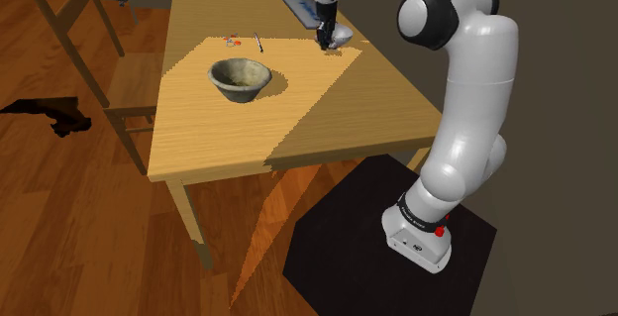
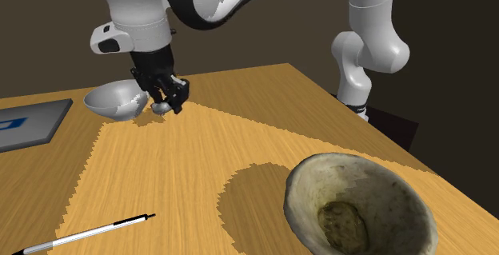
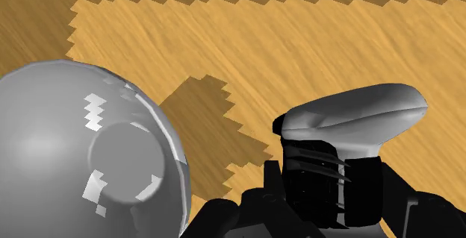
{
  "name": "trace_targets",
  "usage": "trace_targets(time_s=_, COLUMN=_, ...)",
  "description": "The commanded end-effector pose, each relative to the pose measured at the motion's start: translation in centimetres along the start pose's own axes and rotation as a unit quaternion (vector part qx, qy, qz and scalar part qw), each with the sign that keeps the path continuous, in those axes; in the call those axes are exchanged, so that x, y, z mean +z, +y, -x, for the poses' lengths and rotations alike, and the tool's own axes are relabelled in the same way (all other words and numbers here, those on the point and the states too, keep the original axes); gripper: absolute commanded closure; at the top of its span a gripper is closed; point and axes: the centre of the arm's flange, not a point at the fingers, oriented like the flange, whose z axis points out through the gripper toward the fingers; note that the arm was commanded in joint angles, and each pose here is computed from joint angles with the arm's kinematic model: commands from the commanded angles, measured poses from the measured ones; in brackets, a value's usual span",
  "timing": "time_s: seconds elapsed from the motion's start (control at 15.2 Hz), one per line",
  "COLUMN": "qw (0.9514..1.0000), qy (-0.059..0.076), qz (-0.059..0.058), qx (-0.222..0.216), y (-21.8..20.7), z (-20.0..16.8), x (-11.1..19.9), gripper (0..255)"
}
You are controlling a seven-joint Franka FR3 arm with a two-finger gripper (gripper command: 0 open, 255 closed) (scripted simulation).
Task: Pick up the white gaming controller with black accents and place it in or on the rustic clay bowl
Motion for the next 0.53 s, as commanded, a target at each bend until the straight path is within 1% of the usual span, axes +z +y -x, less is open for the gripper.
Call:
trace_targets(time_s=0.0, qw=1.0000, qy=0.000, qz=0.000, qx=0.000, y=0.2, z=0.2, x=-1.1, gripper=255)
trace_targets(time_s=0.46, qw=1.0000, qy=0.000, qz=0.000, qx=0.000, y=0.6, z=0.8, x=-4.7, gripper=255)
